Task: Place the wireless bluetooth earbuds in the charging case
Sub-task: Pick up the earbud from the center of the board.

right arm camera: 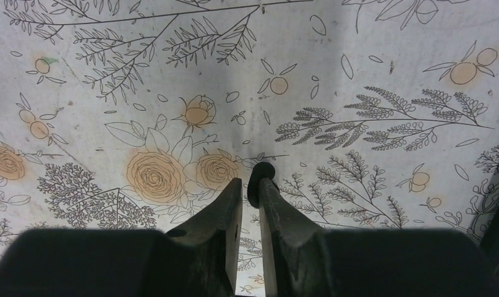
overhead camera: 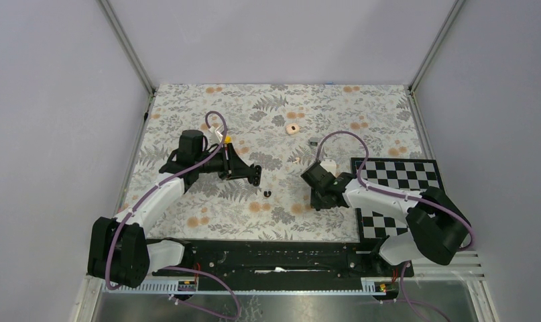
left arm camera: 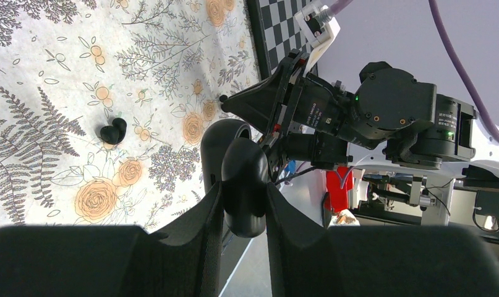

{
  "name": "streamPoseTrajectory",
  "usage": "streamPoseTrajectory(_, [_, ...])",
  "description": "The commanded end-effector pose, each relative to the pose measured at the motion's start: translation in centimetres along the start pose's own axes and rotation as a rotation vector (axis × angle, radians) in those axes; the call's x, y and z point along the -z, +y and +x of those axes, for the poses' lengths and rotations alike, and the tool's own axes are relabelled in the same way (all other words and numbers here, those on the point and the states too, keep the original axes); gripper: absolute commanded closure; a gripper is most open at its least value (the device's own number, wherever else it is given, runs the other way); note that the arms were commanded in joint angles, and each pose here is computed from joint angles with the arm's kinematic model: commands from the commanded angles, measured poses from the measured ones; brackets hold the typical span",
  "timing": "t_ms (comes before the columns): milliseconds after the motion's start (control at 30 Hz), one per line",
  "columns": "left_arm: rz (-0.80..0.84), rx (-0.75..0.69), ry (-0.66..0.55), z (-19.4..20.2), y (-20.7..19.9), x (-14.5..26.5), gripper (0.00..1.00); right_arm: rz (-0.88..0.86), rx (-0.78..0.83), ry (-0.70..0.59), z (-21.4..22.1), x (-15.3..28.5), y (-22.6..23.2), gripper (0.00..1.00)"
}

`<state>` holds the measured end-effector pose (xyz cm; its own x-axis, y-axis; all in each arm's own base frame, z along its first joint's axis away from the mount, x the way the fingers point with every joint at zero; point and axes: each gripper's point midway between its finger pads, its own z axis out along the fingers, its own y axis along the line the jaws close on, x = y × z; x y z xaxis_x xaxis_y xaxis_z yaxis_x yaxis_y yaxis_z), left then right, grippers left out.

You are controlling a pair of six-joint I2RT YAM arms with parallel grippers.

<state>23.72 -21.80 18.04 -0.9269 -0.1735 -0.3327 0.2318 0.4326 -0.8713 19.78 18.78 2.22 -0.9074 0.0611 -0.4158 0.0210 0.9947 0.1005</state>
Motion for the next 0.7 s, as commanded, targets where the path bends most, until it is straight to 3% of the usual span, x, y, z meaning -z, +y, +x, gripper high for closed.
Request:
streamPoseTrajectory(0, [0.021,-0.055,-0.029,-0.8,-0.9,0.3,1.00,0.049,0.012,-0.017,0.3,0.4,-1.4,0.78])
streamPoseTrajectory(167, [0.023,-0.057,-0.028,-0.8,-0.9,0.3,1.00,0.061,0.010,-0.025,0.2,0.6,-1.7,0.81])
streamPoseTrajectory(467, [0.024,-0.059,-0.027,-0.8,-0.9,0.3,1.00,0.069,0.013,-0.044,-0.2,1.1,-2.0,1.00])
streamPoseTrajectory(667, [0.068,-0.065,-0.006,-0.3,-1.8,0.1,1.00,-0.002,-0.001,-0.090,-1.8,3.1,-0.7,1.00])
